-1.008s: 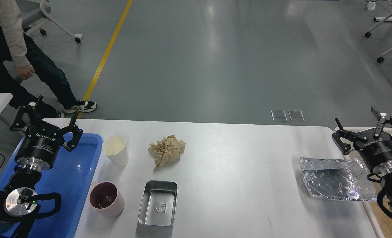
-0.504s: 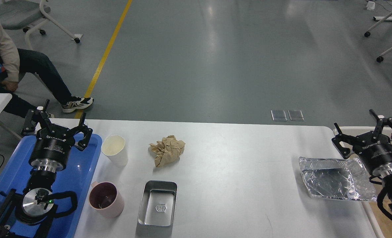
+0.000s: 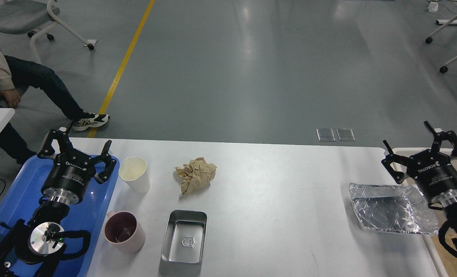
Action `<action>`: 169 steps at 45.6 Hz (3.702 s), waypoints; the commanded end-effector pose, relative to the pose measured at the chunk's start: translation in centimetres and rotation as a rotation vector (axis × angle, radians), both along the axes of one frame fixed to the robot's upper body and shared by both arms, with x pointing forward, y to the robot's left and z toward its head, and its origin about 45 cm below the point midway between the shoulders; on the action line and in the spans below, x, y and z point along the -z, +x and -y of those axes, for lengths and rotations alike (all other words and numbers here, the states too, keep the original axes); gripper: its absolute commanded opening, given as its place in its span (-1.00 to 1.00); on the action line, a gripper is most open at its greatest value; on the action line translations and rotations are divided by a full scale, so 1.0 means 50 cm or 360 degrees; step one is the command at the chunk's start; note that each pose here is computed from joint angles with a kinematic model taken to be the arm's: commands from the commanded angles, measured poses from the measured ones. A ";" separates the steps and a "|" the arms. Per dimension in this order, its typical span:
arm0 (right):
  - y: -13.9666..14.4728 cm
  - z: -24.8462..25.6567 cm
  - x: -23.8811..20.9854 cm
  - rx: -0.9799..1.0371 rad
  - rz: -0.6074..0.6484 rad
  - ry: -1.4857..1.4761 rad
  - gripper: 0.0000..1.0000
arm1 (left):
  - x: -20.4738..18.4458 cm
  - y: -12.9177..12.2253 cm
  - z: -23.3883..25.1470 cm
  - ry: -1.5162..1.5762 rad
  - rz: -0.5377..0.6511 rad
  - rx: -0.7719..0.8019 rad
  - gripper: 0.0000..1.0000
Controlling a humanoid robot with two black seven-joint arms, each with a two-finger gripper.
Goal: Tidy desktop
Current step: 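Move the left gripper down toward the pink mug near the tray, then reach the left gripper to the pink mug and grasp its rim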
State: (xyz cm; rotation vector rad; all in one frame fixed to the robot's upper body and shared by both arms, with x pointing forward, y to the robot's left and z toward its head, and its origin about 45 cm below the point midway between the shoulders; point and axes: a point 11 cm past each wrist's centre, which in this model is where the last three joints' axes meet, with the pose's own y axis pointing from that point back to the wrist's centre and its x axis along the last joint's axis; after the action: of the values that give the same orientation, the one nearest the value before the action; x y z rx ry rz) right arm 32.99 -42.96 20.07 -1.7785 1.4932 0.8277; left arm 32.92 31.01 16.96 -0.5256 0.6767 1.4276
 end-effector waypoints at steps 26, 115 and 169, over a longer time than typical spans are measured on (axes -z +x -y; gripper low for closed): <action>-0.007 -0.001 0.019 -0.0058 -0.0074 -0.0269 1.00 | -0.087 -0.059 -0.241 0.1372 -0.0219 0.0306 0.93; -0.021 0.024 0.017 -0.0087 -0.0135 -0.0460 1.00 | 0.088 -0.258 -0.137 0.2263 -0.0334 0.1481 0.92; -0.029 0.033 0.023 -0.0068 -0.0151 -0.0461 1.00 | 0.189 -0.239 -0.049 0.2212 -0.0373 0.1691 0.00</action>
State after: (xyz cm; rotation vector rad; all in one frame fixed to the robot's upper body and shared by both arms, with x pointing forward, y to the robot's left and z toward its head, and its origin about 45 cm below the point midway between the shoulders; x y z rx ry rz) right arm 31.67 -44.53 19.05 -2.0128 1.7088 0.7531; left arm 21.00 34.07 7.88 0.9938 -0.0406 0.6411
